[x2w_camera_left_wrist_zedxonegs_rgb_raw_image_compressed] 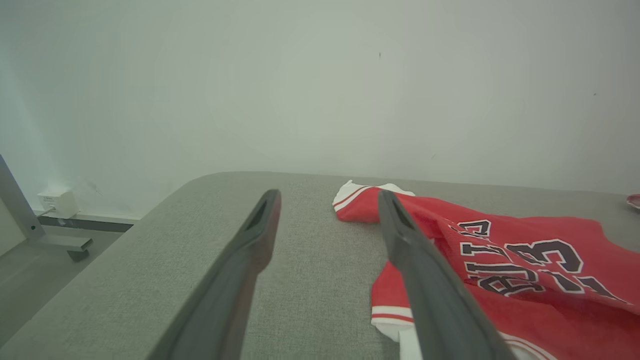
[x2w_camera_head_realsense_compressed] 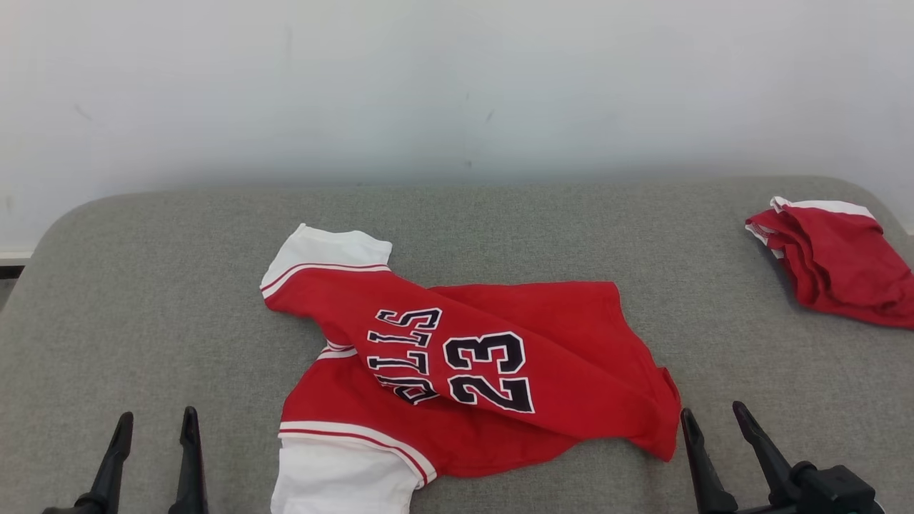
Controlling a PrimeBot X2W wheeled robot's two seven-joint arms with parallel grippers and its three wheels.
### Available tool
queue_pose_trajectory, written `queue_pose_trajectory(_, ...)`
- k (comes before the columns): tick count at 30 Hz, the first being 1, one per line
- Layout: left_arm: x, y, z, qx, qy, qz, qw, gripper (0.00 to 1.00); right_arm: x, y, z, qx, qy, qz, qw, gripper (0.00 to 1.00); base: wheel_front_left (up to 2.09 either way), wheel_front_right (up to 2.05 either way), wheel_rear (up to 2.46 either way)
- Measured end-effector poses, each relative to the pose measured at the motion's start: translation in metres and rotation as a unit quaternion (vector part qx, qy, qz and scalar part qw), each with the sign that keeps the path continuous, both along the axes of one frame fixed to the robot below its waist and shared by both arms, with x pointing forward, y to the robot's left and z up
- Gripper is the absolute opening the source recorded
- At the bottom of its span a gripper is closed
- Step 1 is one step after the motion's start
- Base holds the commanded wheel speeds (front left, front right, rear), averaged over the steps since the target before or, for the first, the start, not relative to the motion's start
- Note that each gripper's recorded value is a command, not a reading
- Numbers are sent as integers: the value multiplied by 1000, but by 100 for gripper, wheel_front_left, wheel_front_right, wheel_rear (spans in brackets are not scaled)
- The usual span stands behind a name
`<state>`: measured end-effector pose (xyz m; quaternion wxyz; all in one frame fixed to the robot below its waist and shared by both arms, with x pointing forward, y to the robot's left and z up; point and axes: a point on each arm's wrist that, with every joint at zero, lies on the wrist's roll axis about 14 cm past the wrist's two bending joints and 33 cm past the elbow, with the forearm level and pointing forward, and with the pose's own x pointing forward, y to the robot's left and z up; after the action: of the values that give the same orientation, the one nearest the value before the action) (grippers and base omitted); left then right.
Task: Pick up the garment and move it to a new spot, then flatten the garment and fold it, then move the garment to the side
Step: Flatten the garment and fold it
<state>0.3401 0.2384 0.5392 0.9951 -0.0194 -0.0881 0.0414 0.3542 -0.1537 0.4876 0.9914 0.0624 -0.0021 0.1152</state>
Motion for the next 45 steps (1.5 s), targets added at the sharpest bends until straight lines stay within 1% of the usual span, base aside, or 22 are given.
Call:
queue_pose_trajectory(5, 0, -3, -5, -6, 5, -2, 1000, 100, -2, 1, -8, -7, 12, 7, 1000, 100, 0, 0, 0)
queue_pose_trajectory(8, 1, -8, -6, -10, 5, -8, 1000, 100, -5, -4, -25, -7, 42, 3, 999, 100, 0, 0, 0)
queue_pose_trajectory(10, 3, -13, -6, -13, 4, -15, 1000, 100, -4, -4, -36, -21, 60, 12, 998, 100, 0, 0, 0)
queue_pose_trajectory(14, 5, -19, -9, -15, 7, -23, 1000, 100, 3, 0, -50, -44, 84, 33, 995, 100, 0, 0, 0)
queue_pose_trajectory(20, 7, -20, -12, -22, 12, -24, 999, 100, 17, 3, -69, -59, 117, 47, 990, 100, 0, 0, 0)
queue_pose_trajectory(25, 5, -13, -18, -25, 20, -12, 999, 100, 25, 12, -90, -69, 155, 66, 983, 100, 0, 0, 0)
queue_pose_trajectory(26, 5, -11, -19, -24, 22, -8, 999, 100, 27, 15, -93, -65, 160, 67, 983, 31, 0, 0, 0)
queue_pose_trajectory(27, 5, -9, -20, -24, 24, -6, 999, 100, 29, 18, -95, -62, 165, 70, 982, 0, 0, 0, 0)
queue_pose_trajectory(30, 4, -7, -22, -23, 27, -3, 999, 100, 33, 25, -93, -57, 162, 78, 982, 0, 0, 0, 0)
queue_pose_trajectory(34, 3, -8, -23, -25, 27, -4, 999, 100, 38, 26, -70, -45, 125, 78, 988, 0, 0, 0, 0)
queue_pose_trajectory(43, 4, -28, -22, -32, 23, -32, 999, 100, 1, 11, -22, -20, 47, 72, 996, 0, 0, 0, 0)
queue_pose_trajectory(45, 5, -33, -20, -33, 21, -39, 998, 100, -12, 7, -16, -12, 39, 70, 997, 0, 0, 0, 0)
